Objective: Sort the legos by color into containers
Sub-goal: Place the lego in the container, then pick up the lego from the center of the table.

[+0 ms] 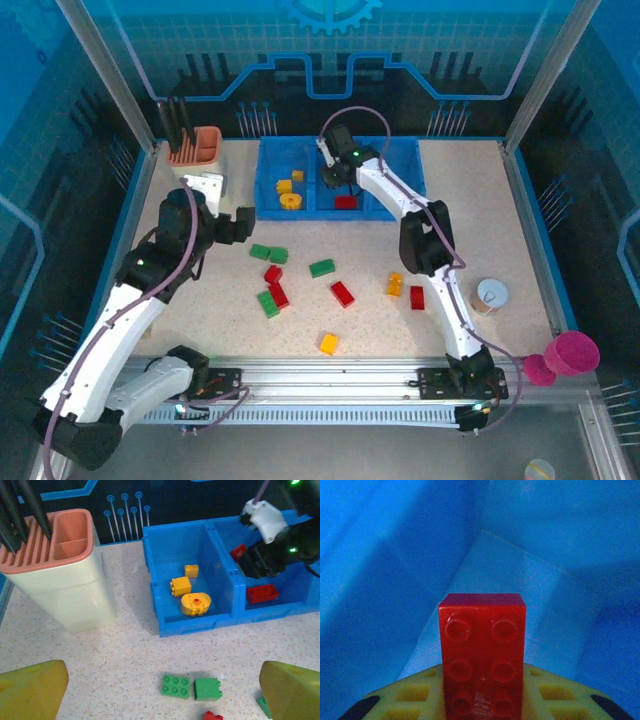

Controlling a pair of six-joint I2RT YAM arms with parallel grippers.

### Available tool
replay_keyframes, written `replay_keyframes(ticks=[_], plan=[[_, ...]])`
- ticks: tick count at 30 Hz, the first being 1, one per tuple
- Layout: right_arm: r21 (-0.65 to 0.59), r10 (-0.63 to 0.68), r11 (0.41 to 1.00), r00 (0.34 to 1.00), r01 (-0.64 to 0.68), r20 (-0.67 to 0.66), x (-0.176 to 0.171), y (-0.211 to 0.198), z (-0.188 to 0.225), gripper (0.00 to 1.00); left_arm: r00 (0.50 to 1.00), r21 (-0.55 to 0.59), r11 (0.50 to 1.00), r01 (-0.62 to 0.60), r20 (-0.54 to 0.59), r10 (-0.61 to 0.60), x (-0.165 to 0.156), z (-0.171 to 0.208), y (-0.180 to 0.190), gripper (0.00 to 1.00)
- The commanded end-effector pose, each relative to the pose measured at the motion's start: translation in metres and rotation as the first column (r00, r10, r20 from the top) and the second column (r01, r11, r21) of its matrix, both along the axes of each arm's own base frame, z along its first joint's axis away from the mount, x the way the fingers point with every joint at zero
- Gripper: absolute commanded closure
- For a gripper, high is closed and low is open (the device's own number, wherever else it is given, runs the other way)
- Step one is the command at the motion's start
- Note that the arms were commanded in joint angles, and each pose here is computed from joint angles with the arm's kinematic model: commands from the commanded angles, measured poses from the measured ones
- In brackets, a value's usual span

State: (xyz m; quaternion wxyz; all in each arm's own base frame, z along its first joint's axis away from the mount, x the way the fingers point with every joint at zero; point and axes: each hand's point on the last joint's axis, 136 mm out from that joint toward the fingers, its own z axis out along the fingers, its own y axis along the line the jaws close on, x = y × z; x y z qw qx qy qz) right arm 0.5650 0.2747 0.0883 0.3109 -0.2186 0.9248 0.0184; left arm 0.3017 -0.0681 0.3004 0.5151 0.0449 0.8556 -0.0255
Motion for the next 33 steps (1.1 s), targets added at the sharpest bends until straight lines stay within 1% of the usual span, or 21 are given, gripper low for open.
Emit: replay_keyframes(ticks=[1,6,9,13,18,21,25,29,33], plan=[[-0.01,-0.002,1.0,1.0,0.002,0.0,0.005,0.003,-0.001,0.65,0.996,0.003,0.997,0.074,-0.046,-0.074,-0.008,-0.015,-0.009,0.01],[0.014,0.001,1.0,1.0,-0.001,-0.007,0.007,0.005,0.0,0.61,0.994,-0.019,0.994,0.109,-0.014,-0.109,-0.012,-0.011,-0.015,0.01],[0.02,0.003,1.0,1.0,-0.003,-0.007,0.006,0.006,0.004,0.56,0.994,-0.027,0.993,0.111,0.014,-0.111,-0.014,-0.006,-0.014,0.01],[0.015,0.005,1.0,1.0,-0.005,0.008,0.001,0.003,0.02,0.49,0.994,-0.026,0.994,0.11,0.014,-0.109,-0.013,-0.01,-0.014,0.01],[0.003,0.007,1.0,0.999,-0.007,0.035,-0.019,-0.003,0.049,0.47,0.992,-0.031,0.991,0.128,0.006,-0.128,-0.012,-0.013,-0.018,0.01],[0.013,0.017,1.0,0.999,-0.018,0.043,-0.042,-0.008,0.068,0.46,0.991,-0.029,0.991,0.131,0.01,-0.131,-0.011,-0.012,-0.019,0.01],[0.041,0.071,0.997,0.997,-0.072,0.026,-0.088,-0.005,0.078,0.41,0.991,-0.021,0.991,0.132,0.019,-0.132,-0.009,-0.012,-0.019,0.01],[0.045,0.093,0.995,0.996,-0.092,-0.012,-0.136,-0.003,0.076,0.38,0.992,-0.014,0.992,0.127,0.014,-0.127,-0.01,-0.012,-0.016,0.01],[0.02,0.111,0.994,0.989,-0.11,-0.092,-0.184,-0.007,0.061,0.37,0.991,-0.024,0.99,0.136,0.01,-0.136,-0.012,-0.015,-0.018,0.01]])
